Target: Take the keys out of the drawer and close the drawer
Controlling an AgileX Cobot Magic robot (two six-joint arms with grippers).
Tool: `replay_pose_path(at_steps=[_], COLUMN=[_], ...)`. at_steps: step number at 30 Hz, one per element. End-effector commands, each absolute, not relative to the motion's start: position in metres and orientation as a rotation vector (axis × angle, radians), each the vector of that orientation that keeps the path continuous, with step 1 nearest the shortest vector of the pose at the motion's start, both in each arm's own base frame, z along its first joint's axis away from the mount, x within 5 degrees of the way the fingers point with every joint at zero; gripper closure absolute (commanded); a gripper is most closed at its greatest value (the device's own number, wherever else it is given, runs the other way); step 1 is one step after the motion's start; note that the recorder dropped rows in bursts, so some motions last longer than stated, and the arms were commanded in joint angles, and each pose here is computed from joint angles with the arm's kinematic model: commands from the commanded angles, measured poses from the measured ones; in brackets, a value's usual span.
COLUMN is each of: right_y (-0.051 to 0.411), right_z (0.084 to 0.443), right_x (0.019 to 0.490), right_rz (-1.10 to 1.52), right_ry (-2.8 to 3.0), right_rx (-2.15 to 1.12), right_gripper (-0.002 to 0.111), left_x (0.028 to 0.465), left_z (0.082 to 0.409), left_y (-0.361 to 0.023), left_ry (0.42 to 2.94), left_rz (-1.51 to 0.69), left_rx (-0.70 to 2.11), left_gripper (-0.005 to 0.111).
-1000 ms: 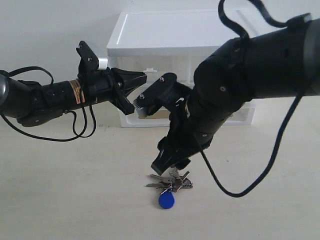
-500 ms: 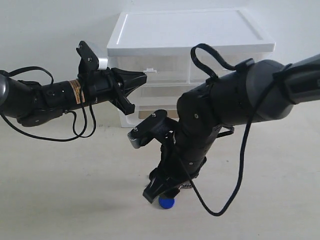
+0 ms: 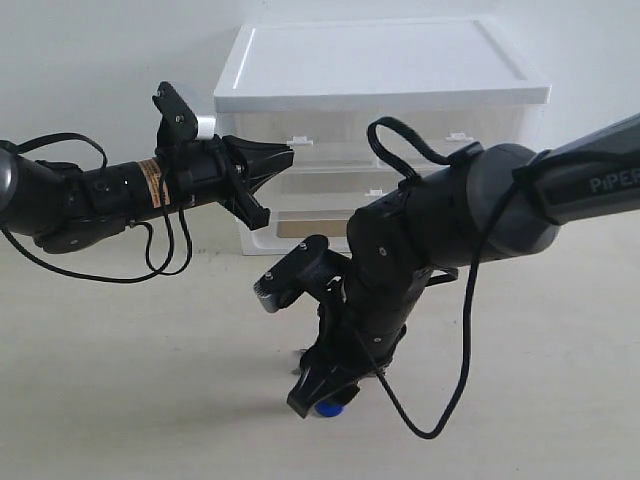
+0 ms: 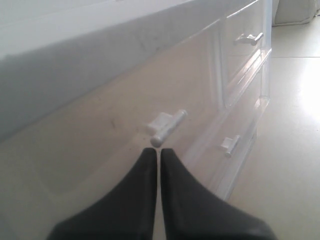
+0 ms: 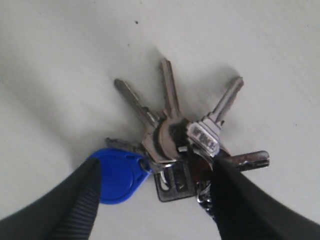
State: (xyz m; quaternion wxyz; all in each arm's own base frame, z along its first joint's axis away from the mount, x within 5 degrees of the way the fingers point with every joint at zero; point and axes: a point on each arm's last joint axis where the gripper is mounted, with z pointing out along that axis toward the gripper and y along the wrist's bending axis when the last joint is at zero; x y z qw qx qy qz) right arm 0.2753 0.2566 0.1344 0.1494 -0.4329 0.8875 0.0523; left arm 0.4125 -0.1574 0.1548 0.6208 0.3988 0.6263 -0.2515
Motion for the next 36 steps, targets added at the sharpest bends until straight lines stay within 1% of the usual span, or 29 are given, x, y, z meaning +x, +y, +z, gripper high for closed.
replay_pose_path(at_steps=[1, 5, 7, 12, 17, 19, 21, 23, 24, 27, 30, 34, 36], right_y=[0.256, 0.254, 0.253, 0.25, 0.244, 0.244, 0.245, 0.246, 0.246, 0.255, 0.263, 0.262, 0.26], right_z=[0.135, 0.135, 0.135, 0.136, 0.137, 0.144, 0.157, 0.174, 0.173, 0.162, 0.153, 0.12, 0.107], right_x=[0.276, 0.278, 0.278, 0.282, 0.291, 0.291, 0.293, 0.289, 0.287, 0.271, 0.264, 0.266, 0.27], right_rz=[0.131, 0.084, 0.059, -0.023, -0.072, -0.079, -0.065, 0.002, 0.025, 0.245, 0.41, 0.37, 0.286], right_ry=[2.533, 2.503, 2.487, 2.437, 2.433, 2.431, 2.414, 2.421, 2.458, 2.574, 2.595, 2.681, 2.668], right_rx=[-1.271, -1.32, -1.345, -1.385, -1.319, -1.321, -1.294, -1.226, -1.214, -1.296, -1.348, -1.38, -1.421], right_gripper=[0.07, 0.093, 0.108, 0.108, 0.108, 0.108, 0.108, 0.108, 0.108, 0.108, 0.108, 0.108, 0.108], left_x=[0.435, 0.435, 0.435, 0.435, 0.435, 0.435, 0.435, 0.435, 0.435, 0.435, 0.435, 0.435, 0.435], left_z=[0.162, 0.162, 0.162, 0.162, 0.162, 0.162, 0.162, 0.162, 0.162, 0.162, 0.162, 0.162, 0.162], left_y=[-0.136, -0.136, -0.136, -0.136, -0.136, -0.136, -0.136, -0.136, -0.136, -0.136, -0.136, -0.136, -0.136], left_ry=[1.551, 1.551, 1.551, 1.551, 1.551, 1.551, 1.551, 1.551, 1.551, 1.551, 1.551, 1.551, 1.551], left_rz=[-0.493, -0.493, -0.493, -0.493, -0.493, -0.493, -0.493, -0.493, -0.493, -0.491, -0.491, -0.491, -0.491], left_rx=[0.608, 0.608, 0.608, 0.608, 0.608, 0.608, 0.608, 0.608, 0.608, 0.609, 0.609, 0.609, 0.609], left_gripper=[0.102, 0.102, 0.102, 0.102, 0.102, 0.102, 0.102, 0.102, 0.102, 0.102, 0.102, 0.102, 0.102])
